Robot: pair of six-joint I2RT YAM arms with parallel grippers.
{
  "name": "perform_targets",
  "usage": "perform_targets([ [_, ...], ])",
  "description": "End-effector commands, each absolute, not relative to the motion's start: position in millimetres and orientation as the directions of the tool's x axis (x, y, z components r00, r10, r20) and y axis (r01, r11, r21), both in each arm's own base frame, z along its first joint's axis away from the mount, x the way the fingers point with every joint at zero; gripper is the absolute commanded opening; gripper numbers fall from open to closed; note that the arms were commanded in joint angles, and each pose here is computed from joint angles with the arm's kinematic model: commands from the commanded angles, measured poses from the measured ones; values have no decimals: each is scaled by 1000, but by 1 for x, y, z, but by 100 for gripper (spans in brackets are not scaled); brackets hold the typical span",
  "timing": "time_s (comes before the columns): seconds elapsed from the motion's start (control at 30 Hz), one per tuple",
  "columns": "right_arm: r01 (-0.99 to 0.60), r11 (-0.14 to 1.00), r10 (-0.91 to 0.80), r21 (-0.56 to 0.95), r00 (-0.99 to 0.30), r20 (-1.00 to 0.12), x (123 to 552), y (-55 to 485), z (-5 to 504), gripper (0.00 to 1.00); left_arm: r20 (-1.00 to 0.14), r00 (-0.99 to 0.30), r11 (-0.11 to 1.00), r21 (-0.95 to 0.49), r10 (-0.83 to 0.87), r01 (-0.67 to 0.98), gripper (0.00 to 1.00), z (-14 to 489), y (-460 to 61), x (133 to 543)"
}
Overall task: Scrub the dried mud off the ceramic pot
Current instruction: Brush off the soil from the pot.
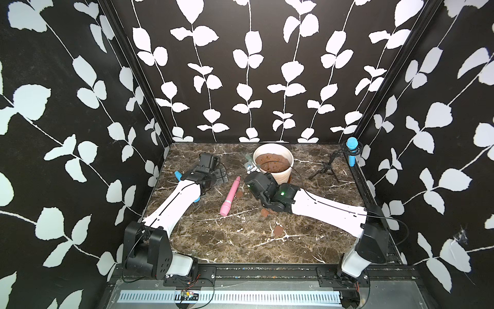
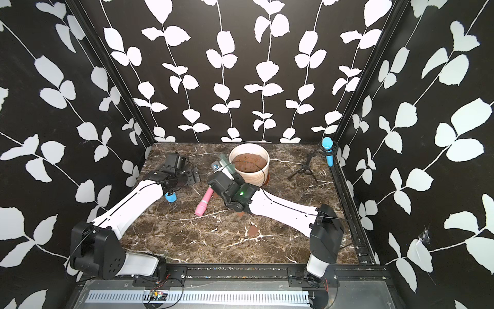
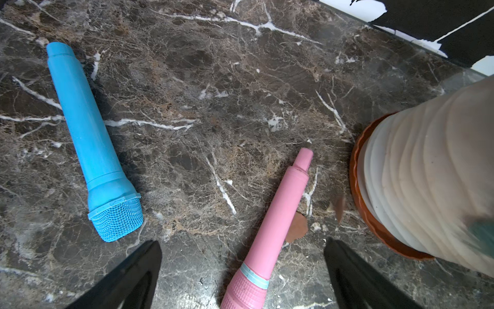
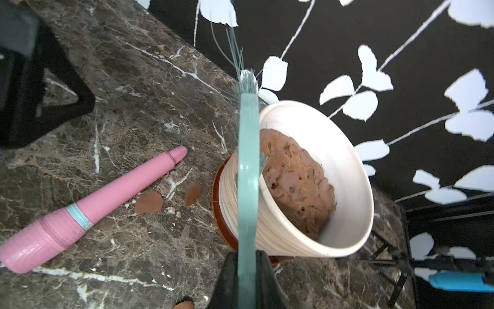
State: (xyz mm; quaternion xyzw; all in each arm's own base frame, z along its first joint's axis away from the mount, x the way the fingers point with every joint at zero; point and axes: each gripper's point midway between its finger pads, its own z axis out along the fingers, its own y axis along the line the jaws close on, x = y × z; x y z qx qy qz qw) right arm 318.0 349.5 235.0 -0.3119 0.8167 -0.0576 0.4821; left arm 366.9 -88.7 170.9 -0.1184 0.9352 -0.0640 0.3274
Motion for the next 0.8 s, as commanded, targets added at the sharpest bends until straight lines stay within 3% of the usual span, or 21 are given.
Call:
perform_targets([
  [0.0,-547,711,-646,-442,-260,-718,313,364,230,0,-604,-750,962,-209,-270,-177,98,177,-88,367],
  [0.17,-726,616,-672,-306,-281,-685,272,367,223,0,-615,-749,966,-222,-246,-134,98,181,-94,369],
  [0.33,-754,632,-610,-178,-343,-714,242,346,253,0,-647,-741,958,-285,-179,17,98,191,-116,370],
  [0.57,-604,794,-373,-60,-407,-834,234,284,318,0,-708,-700,954,-266,-94,141,98,207,-124,367],
  [0.77,-320,937,-102,139,-631,-769,224,195,300,0,-732,-679,947,-257,-59,195,98,210,-128,365],
])
